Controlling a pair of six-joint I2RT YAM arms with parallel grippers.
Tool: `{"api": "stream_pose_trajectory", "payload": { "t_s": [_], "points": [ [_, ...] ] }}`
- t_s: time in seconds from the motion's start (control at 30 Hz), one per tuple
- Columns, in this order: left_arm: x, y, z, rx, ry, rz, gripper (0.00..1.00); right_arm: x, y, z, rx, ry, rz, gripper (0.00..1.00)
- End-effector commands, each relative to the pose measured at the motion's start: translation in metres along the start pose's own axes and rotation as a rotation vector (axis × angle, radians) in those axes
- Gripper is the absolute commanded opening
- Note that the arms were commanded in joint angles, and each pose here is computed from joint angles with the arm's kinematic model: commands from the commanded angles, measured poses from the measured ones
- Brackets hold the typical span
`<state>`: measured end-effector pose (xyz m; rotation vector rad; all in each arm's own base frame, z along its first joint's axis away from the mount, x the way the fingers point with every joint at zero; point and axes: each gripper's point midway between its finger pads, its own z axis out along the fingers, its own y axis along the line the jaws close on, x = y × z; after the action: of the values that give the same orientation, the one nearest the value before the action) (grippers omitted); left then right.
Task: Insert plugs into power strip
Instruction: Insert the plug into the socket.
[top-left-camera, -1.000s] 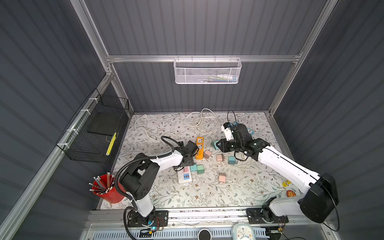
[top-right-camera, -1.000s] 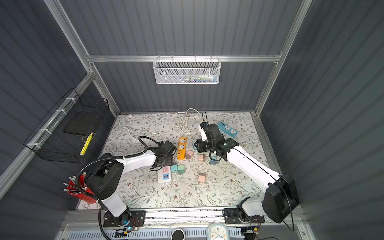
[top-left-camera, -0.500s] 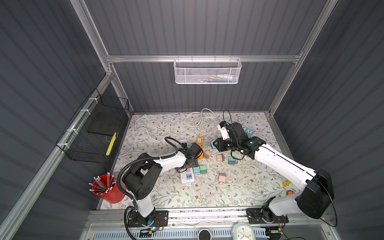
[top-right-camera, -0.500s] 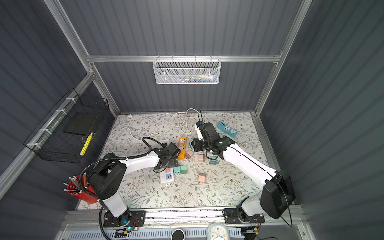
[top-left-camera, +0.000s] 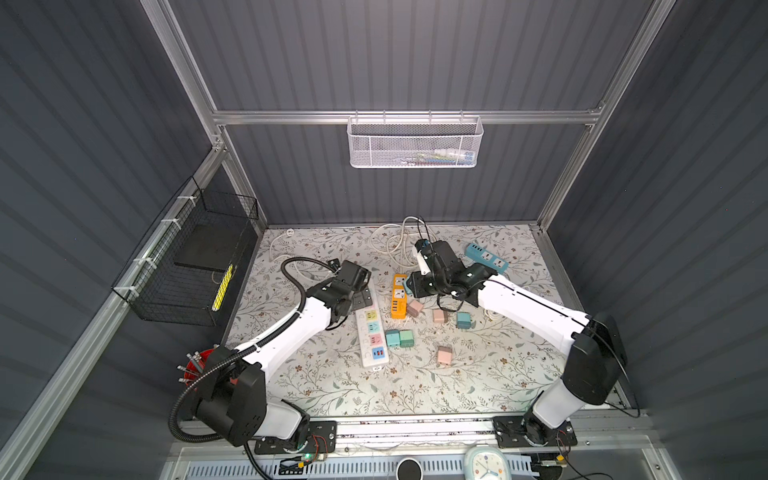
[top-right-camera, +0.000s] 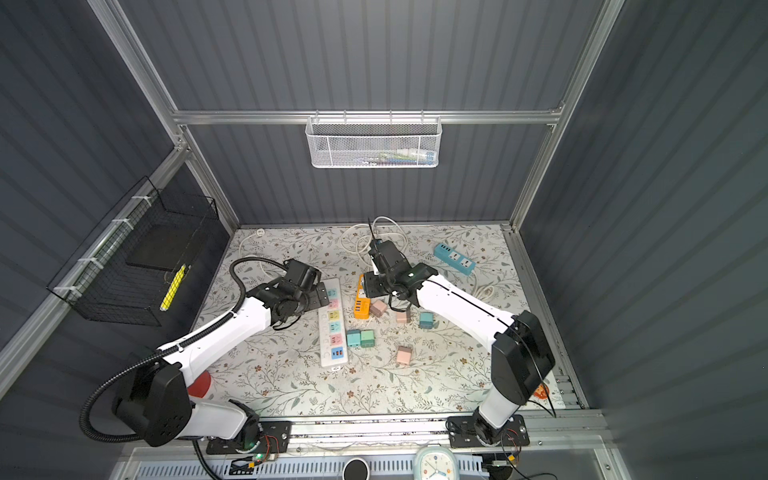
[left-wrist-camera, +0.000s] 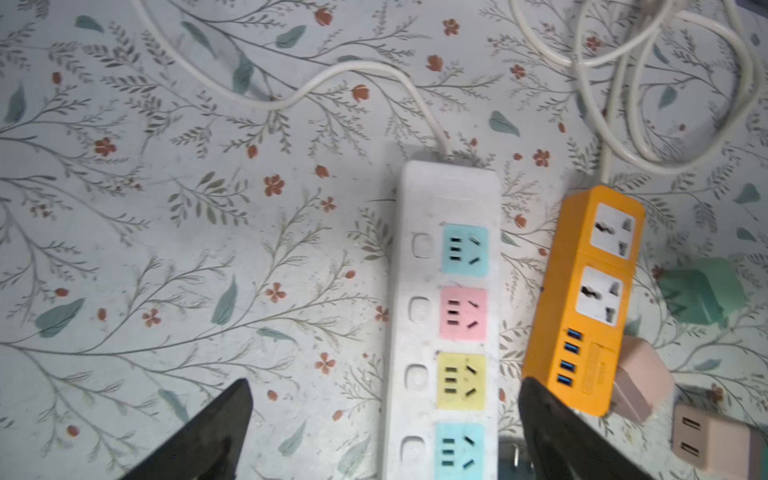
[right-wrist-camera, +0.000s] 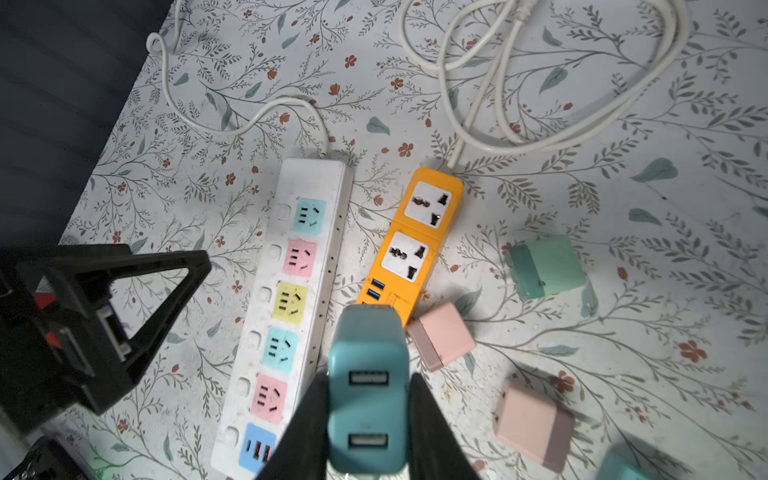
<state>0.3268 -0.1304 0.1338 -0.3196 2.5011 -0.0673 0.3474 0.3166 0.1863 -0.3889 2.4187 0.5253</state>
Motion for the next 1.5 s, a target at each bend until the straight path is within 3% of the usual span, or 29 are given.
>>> {"api": "stream_pose_trajectory", "payload": {
  "t_s": [0.0, 0.17, 0.43, 1.0, 1.47],
  "points": [
    [0.015, 0.016, 0.0, -0.051, 0.024, 0.014, 1.0, -0.012, 0.01, 0.011, 0.02, -0.026, 0.009, 0.11],
    [0.004, 0.037, -0.013, -0.072, -0.068, -0.053, 1.0, -0.02, 0.021, 0.036, 0.028, -0.019, 0.027, 0.1],
    [0.001, 0.07, 0.004, 0.011, 0.038, -0.269, 1.0, -0.026, 0.039, 0.074, 0.045, -0.001, 0.036, 0.1],
    [-0.004, 0.075, -0.004, 0.046, 0.02, -0.326, 1.0, -0.015, 0.065, 0.125, 0.055, 0.082, 0.02, 0.08],
    [0.006, 0.068, 0.003, 0.097, 0.057, -0.391, 1.0, 0.002, 0.066, 0.139, 0.084, 0.135, 0.01, 0.07]
  ]
}}
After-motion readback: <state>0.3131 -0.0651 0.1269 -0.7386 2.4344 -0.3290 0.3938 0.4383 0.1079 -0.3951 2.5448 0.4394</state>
